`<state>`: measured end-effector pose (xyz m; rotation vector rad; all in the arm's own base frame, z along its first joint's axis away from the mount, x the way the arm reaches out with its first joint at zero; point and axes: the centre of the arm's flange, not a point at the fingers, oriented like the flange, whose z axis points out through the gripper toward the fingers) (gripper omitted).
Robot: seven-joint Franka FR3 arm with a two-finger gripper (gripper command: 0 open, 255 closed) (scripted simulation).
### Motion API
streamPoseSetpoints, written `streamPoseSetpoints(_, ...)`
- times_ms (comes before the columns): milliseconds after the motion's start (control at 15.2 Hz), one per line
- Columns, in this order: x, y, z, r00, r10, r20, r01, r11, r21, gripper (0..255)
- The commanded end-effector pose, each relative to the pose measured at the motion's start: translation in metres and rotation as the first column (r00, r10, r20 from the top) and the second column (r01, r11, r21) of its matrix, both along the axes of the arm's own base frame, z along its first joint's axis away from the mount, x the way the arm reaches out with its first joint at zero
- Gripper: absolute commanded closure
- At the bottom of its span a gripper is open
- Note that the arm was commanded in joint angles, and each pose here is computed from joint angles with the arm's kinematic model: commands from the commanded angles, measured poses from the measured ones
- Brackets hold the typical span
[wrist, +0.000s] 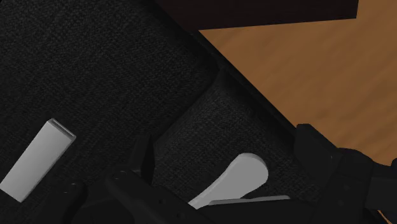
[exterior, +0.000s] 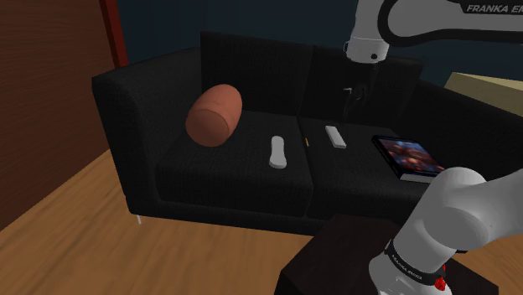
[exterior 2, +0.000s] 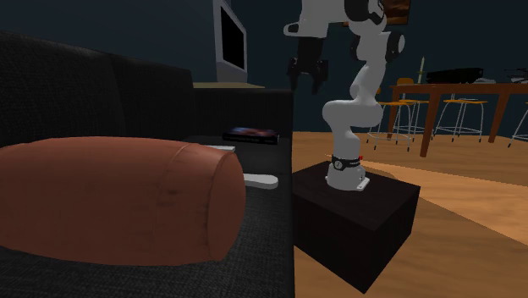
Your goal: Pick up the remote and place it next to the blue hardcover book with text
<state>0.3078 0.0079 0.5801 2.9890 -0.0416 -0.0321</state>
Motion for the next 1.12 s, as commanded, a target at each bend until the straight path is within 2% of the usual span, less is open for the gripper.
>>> streamPoseSetpoints(0, 0.0, 0.0, 0.0, 1.0, 0.0, 0.0, 0.0, 1.0, 0.0, 0)
streamPoseSetpoints(264, 0.037, 0.003, -0.035, 0.993, -0.114, 0.02, 0.114, 0.993, 0.023, 0)
streamPoseSetpoints(528, 0.075, 0.002, -0.07, 0.973, -0.228, 0.038, 0.226, 0.973, 0.048, 0)
streamPoseSetpoints(792, 0.114, -0.002, -0.104, 0.94, -0.338, 0.052, 0.334, 0.939, 0.075, 0)
streamPoseSetpoints(1056, 0.153, -0.01, -0.137, 0.893, -0.445, 0.063, 0.437, 0.893, 0.103, 0)
